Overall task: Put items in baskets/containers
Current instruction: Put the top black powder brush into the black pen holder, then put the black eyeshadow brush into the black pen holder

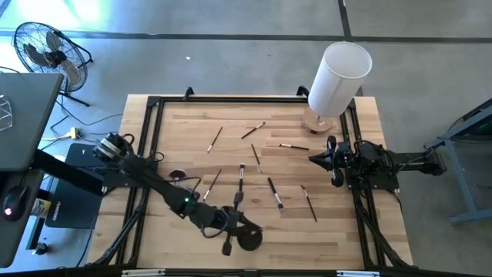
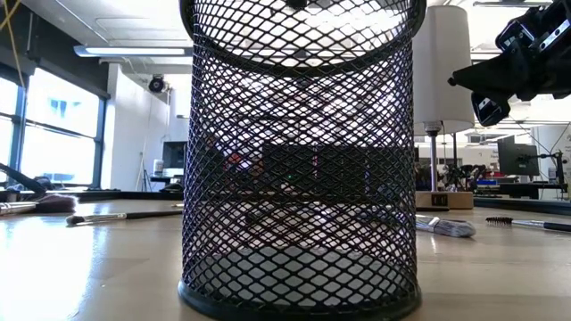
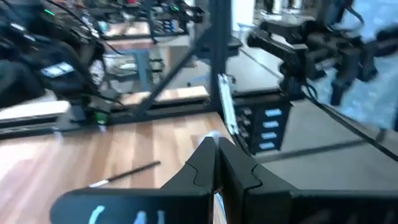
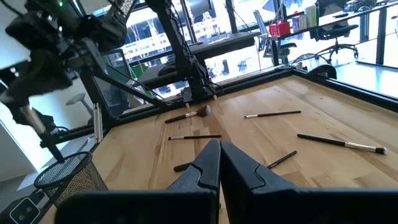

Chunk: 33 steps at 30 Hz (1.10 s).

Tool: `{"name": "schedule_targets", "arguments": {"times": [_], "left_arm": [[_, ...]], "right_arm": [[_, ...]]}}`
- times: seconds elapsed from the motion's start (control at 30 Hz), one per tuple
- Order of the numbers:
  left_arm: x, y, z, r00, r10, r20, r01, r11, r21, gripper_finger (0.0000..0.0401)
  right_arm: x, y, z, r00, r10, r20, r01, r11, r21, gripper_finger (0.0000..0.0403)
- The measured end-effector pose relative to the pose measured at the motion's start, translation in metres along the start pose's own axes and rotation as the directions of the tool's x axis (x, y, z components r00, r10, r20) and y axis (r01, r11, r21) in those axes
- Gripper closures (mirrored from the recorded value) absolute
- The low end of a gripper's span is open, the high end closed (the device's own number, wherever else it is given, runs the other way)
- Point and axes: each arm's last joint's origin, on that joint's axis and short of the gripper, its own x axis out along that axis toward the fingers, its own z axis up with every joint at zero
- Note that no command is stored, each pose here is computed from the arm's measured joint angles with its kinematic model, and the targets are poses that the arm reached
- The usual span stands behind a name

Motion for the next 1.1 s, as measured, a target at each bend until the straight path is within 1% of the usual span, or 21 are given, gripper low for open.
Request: {"name": "schedule_targets", "arguments": {"times": [0.07,0.13,0.3,0.5,0.73,0.87,0.97,1.03,1.1], "left_arm": [[0.003,-0.002,-0.006,0.999,-0.028,-0.018,0.028,1.000,0.005,0.0401],[0.005,-0.002,-0.011,0.999,-0.031,-0.039,0.031,0.999,0.009,0.0401],[0.005,-0.004,-0.022,0.985,-0.098,-0.145,0.100,0.995,0.009,0.0387],[0.004,-0.003,-0.028,0.976,-0.084,-0.201,0.089,0.996,0.017,0.0356],[0.004,-0.003,-0.029,0.975,-0.080,-0.209,0.086,0.996,0.019,0.0320],[0.000,-0.001,-0.021,0.978,-0.082,-0.194,0.087,0.996,0.017,0.0297],[-0.013,0.002,-0.003,0.981,-0.080,-0.176,0.087,0.996,0.031,0.0285],[-0.022,0.009,0.009,0.984,-0.055,-0.172,0.062,0.997,0.035,0.0283],[-0.032,0.016,0.018,0.982,-0.011,-0.187,0.015,1.000,0.019,0.0282]], "right_arm": [[0.000,0.000,0.000,1.000,0.000,0.000,0.000,1.000,0.000,0.0402],[0.000,0.000,0.000,1.000,0.000,0.000,0.000,1.000,0.000,0.0402],[0.000,0.000,0.000,1.000,0.000,0.000,0.000,1.000,0.000,0.0402],[0.000,0.000,0.000,1.000,0.000,0.000,0.000,1.000,0.000,0.0402],[0.000,0.000,0.000,1.000,0.000,0.000,0.000,1.000,0.000,0.0402],[0.000,0.000,0.000,1.000,0.000,0.000,0.000,1.000,0.000,0.0402],[0.000,0.000,0.000,1.000,0.000,0.000,0.000,1.000,0.000,0.0402],[0.000,0.000,0.000,1.000,0.000,0.000,0.000,1.000,0.000,0.0402],[0.000,0.000,0.000,1.000,0.000,0.000,0.000,1.000,0.000,0.0402]]}}
